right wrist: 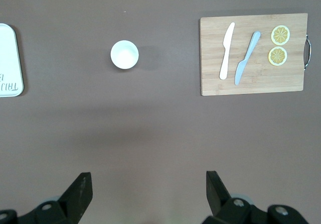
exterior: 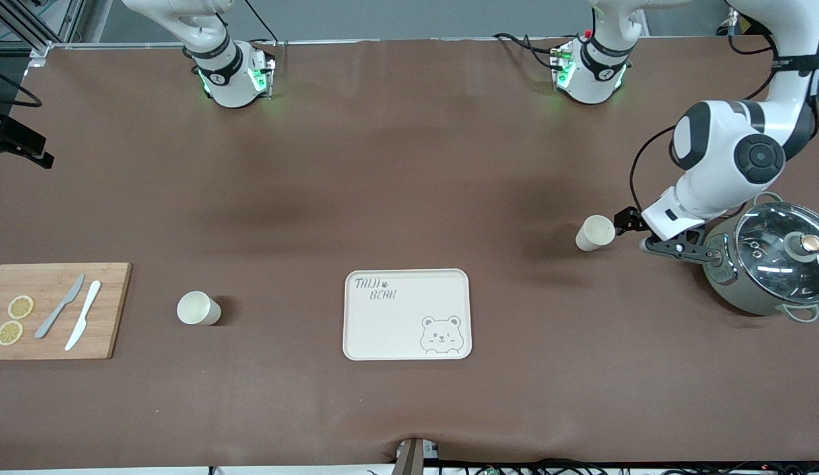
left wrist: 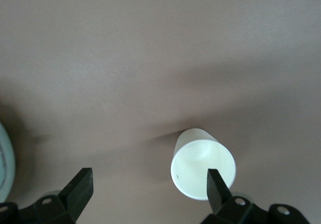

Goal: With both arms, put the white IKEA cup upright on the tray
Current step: 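Lower the left gripper around the cup rim and close it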

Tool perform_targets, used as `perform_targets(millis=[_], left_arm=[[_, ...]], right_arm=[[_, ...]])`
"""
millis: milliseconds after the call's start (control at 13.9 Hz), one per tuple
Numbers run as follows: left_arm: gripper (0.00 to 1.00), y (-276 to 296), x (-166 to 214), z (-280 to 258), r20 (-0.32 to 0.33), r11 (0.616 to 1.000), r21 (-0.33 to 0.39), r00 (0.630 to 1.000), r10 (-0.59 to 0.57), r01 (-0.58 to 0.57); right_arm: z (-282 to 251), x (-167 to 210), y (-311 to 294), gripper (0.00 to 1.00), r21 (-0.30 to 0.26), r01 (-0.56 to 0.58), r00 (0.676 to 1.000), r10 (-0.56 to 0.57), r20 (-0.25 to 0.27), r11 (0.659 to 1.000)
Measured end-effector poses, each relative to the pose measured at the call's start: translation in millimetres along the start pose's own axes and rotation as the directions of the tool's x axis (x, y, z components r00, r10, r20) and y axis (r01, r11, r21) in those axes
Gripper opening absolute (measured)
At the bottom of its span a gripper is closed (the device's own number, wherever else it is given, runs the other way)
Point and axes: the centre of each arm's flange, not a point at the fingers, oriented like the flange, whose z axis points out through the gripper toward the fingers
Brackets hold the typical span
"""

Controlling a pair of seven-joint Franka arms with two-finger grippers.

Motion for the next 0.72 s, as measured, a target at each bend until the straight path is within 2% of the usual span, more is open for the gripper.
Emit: perform_targets(millis=[287,717], left_arm=[[1.0,2,-22,34,-0.059,1.0,0.008,0.998,-0.003,0.004],[1.0,7,-42,57,-0.101,1.0,0.011,0.995,-0.013,0.014]], right_arm=[[3,2,-1,1.0,0.0,0.002,1.0,-0.002,0.005,1.0],[5,3,-1,1.0,0.0,0.002,1.0,-0.002,0.009,1.0]])
